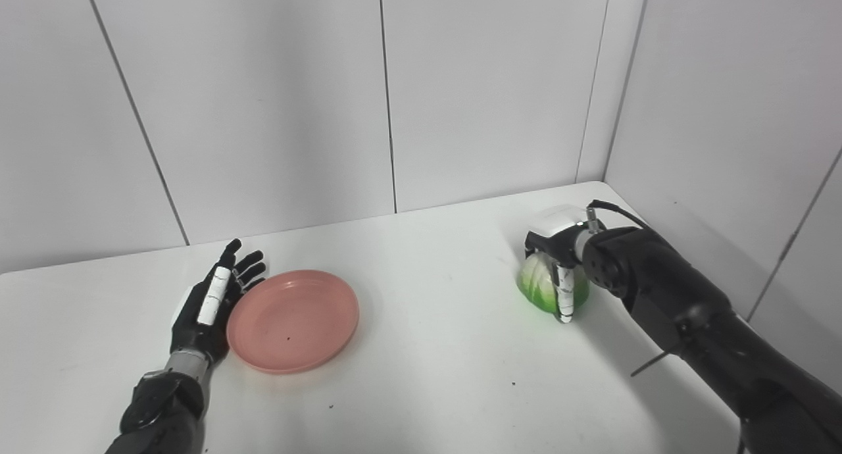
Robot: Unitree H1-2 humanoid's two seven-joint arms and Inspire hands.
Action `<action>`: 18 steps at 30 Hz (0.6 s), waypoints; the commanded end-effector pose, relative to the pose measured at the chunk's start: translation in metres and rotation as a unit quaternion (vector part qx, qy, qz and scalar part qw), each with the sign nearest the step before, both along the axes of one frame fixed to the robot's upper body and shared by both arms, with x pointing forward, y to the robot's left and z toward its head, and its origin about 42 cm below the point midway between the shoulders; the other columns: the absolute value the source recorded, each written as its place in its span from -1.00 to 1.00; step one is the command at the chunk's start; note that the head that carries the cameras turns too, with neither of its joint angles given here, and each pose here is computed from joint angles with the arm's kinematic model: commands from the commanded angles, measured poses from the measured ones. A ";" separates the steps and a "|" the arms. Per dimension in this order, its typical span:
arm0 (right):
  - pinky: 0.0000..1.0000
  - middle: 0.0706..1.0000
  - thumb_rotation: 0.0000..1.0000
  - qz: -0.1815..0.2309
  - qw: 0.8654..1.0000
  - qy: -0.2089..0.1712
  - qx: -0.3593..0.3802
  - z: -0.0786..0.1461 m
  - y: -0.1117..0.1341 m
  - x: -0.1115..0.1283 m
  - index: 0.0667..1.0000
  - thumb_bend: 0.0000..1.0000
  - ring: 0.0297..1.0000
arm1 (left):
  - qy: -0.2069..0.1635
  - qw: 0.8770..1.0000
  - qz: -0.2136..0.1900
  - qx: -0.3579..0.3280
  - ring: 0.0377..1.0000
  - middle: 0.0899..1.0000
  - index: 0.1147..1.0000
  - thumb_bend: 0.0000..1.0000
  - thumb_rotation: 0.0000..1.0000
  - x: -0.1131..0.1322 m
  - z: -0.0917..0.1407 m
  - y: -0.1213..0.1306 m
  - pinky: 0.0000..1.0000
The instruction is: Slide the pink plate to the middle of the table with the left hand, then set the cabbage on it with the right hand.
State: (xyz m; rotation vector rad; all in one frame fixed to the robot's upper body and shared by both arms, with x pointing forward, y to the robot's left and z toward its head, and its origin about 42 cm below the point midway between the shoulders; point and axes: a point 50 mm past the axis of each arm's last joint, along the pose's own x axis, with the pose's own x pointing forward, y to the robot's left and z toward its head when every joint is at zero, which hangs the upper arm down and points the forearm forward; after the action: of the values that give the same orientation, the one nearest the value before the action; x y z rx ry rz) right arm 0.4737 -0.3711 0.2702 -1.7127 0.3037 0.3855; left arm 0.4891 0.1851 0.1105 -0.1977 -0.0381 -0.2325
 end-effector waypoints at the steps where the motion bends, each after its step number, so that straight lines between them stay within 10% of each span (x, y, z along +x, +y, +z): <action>1: -0.05 -0.02 -1.00 -0.003 1.000 0.019 0.013 0.002 -0.007 -0.004 -0.15 0.05 0.06 | 0.044 0.999 0.006 -0.003 0.73 0.65 0.86 1.00 0.45 -0.019 -0.031 0.009 0.70; 12: -0.28 -0.14 -1.00 0.031 0.999 0.006 0.040 0.037 0.003 -0.002 -0.09 0.06 -0.20 | 0.044 0.999 0.005 0.000 0.72 0.66 0.87 1.00 0.47 -0.018 -0.030 0.007 0.71; 18: -0.03 -0.08 -1.00 0.064 0.997 -0.015 0.044 0.065 0.017 0.000 -0.12 0.06 0.13 | 0.043 0.999 0.006 -0.008 0.73 0.66 0.86 1.00 0.44 -0.018 -0.029 0.005 0.73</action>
State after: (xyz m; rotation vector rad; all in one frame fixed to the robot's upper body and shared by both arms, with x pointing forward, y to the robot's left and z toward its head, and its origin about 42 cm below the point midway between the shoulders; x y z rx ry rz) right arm 0.4652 -0.3595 0.2879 -1.6130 0.2837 0.5040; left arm 0.4894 0.1852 0.1109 -0.2003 -0.0395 -0.2309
